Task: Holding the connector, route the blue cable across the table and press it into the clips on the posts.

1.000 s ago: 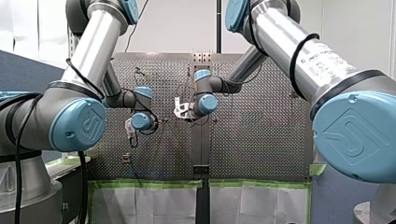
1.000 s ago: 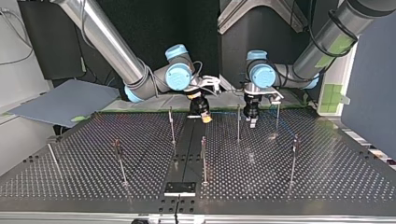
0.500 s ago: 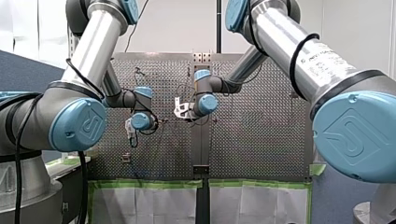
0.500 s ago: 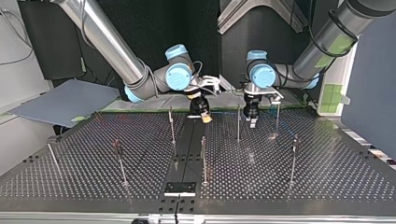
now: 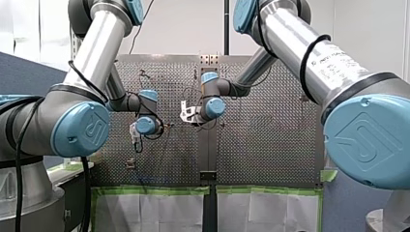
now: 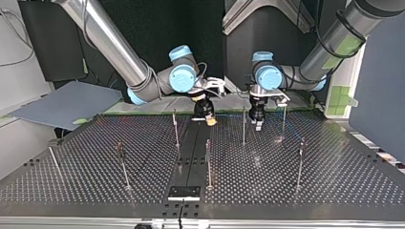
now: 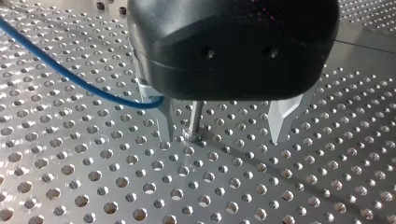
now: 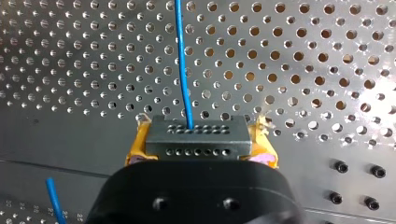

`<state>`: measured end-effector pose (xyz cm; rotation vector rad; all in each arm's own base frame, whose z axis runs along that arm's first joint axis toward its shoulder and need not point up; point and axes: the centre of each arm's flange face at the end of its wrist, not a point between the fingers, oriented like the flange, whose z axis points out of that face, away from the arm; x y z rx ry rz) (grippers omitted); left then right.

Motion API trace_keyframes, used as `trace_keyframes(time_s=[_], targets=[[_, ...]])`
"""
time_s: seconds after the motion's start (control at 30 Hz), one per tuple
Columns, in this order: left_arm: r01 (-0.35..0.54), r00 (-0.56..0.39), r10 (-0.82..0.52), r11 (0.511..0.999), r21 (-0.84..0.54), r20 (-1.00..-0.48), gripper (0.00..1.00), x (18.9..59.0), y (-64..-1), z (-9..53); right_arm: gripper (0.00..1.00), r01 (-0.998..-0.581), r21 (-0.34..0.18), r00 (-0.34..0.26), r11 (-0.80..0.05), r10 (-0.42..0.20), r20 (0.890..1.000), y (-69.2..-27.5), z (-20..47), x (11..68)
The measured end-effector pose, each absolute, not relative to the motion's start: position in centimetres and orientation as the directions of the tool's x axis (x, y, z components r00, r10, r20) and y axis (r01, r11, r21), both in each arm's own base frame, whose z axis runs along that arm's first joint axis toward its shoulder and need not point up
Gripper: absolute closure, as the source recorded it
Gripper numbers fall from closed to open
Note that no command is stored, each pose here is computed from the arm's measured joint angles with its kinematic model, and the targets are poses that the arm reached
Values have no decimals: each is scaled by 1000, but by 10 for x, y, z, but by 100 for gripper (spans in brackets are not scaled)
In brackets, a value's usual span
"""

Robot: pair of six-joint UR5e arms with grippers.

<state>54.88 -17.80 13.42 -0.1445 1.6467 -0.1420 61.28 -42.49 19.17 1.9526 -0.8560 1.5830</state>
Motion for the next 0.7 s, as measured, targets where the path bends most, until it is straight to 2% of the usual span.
trace_keyframes(time_s=[0.7], targets=[[-9, -80, -179, 984, -179, -981, 0, 549, -178, 134, 100, -743, -17, 131, -669, -171, 977, -441, 192, 601]])
